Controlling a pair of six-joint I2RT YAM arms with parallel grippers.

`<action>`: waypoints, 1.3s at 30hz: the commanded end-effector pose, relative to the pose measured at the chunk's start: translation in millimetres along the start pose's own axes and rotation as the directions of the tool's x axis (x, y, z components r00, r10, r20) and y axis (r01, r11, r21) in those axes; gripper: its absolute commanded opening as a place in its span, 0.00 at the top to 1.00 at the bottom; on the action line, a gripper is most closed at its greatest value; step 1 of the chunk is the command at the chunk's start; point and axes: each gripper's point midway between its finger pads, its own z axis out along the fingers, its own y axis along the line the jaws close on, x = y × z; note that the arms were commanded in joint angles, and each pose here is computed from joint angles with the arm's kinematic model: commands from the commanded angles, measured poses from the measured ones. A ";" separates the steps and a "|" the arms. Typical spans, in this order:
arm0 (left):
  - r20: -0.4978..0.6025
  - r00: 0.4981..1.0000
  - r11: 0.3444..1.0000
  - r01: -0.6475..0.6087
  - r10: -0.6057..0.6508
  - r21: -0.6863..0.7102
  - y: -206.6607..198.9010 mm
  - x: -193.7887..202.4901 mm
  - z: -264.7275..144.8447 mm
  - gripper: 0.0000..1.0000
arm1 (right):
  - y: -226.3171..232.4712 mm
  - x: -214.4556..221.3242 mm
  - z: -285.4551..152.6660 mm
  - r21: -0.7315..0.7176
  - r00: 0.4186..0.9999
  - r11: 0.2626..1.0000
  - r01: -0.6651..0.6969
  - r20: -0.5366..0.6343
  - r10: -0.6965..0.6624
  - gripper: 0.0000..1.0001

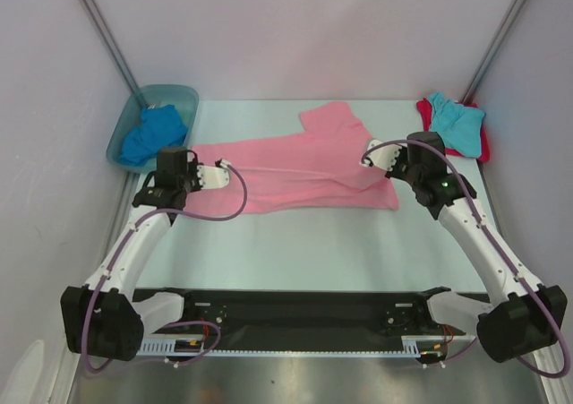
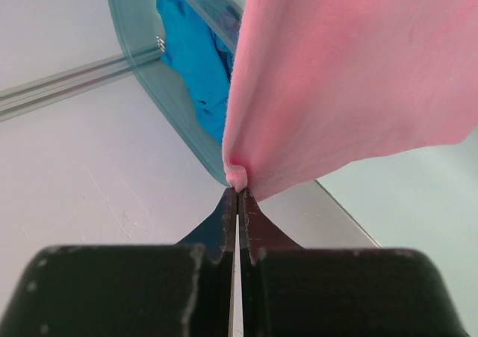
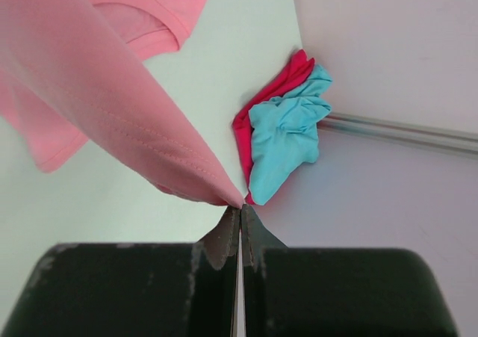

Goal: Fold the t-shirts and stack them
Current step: Fold the tshirt

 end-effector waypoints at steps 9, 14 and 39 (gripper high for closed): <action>0.024 0.994 0.992 -0.106 0.108 -0.069 -0.7 11.8 -25.3 1.00 | 22.2 13.3 -49.0 -0.130 0.999 0.991 0.040 0.016 -0.038 1.00; 0.043 0.990 0.990 -0.133 0.135 -0.056 -6.6 10.1 -29.5 1.00 | 15.2 23.9 -45.5 -0.109 0.999 0.993 0.033 -0.009 -0.034 1.00; 0.052 0.984 0.970 -0.156 0.168 -0.184 14.9 8.4 -35.8 1.00 | -49.3 35.0 -45.0 0.166 1.000 0.986 0.011 0.002 -0.012 1.00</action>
